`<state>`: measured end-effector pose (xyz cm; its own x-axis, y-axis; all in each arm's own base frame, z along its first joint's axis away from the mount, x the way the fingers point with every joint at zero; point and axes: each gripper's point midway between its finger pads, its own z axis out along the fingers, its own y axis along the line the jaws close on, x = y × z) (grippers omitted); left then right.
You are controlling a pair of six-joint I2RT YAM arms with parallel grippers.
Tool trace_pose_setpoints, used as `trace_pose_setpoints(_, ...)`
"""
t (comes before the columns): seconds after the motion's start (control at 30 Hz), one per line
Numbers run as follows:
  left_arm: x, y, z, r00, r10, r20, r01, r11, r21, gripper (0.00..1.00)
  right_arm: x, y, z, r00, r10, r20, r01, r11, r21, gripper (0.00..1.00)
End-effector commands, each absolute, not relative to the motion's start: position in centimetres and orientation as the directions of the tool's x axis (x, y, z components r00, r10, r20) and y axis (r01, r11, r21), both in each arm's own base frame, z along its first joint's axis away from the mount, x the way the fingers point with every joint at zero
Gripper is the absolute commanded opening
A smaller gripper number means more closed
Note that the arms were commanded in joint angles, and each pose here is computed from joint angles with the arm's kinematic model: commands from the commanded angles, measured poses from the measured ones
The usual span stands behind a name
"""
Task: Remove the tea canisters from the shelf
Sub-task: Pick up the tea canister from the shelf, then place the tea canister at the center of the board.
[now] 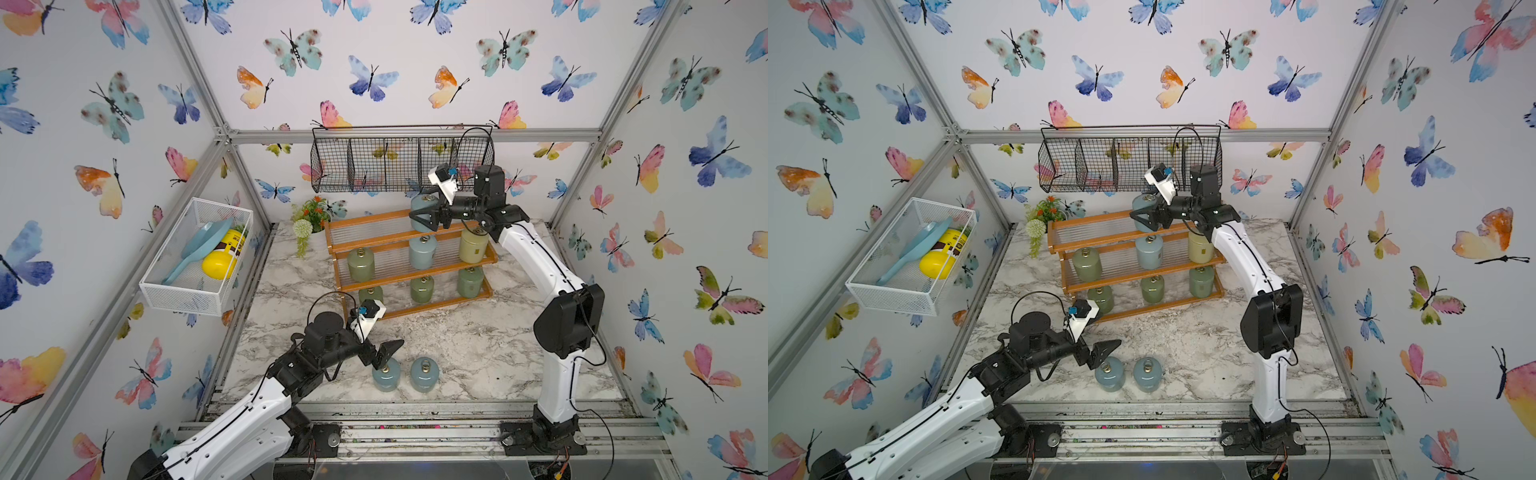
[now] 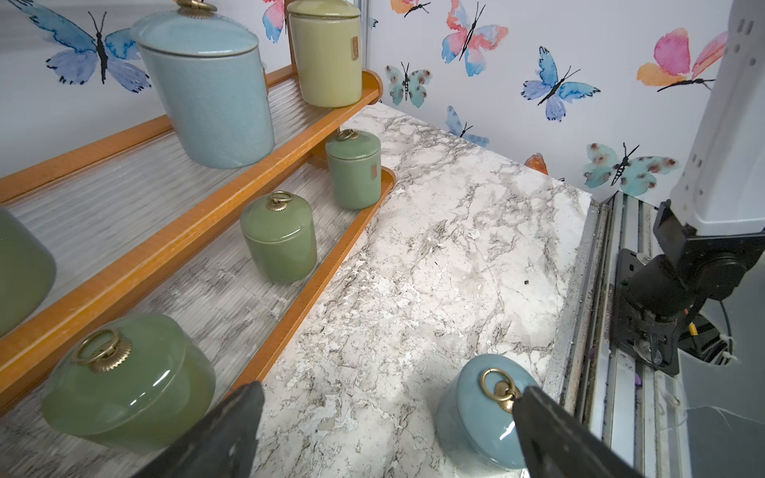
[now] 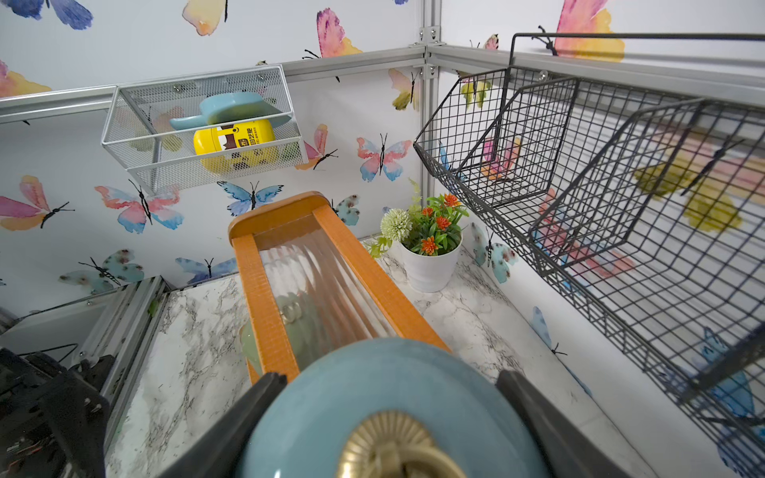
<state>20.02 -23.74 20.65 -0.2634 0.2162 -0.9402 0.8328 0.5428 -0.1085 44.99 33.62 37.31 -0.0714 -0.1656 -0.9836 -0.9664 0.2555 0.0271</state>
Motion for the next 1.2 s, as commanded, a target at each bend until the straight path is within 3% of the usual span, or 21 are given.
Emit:
trace_pose_setpoints(0.0,20.2,-23.5,21.0,-0.261,0.203,-0.944,0.825,0.555,-0.109,0.99,42.6,32.9,43.2,0.072,-0.092,-0.993,-0.966,0.24,-0.092,0.76)
trace_pose_setpoints(0.5,20.2,-23.2,21.2,-0.264,0.196,-0.944,0.816,0.567,-0.111,0.99,38.2,30.4,39.6,0.04,-0.133,-0.99,-0.954,0.29,-0.078,0.73)
trace_pose_setpoints(1.17,20.4,-23.2,22.0,-0.271,0.195,-0.943,0.811,0.574,-0.114,0.98,29.2,25.8,25.1,-0.206,-0.175,-0.963,-0.908,0.402,0.121,0.73)
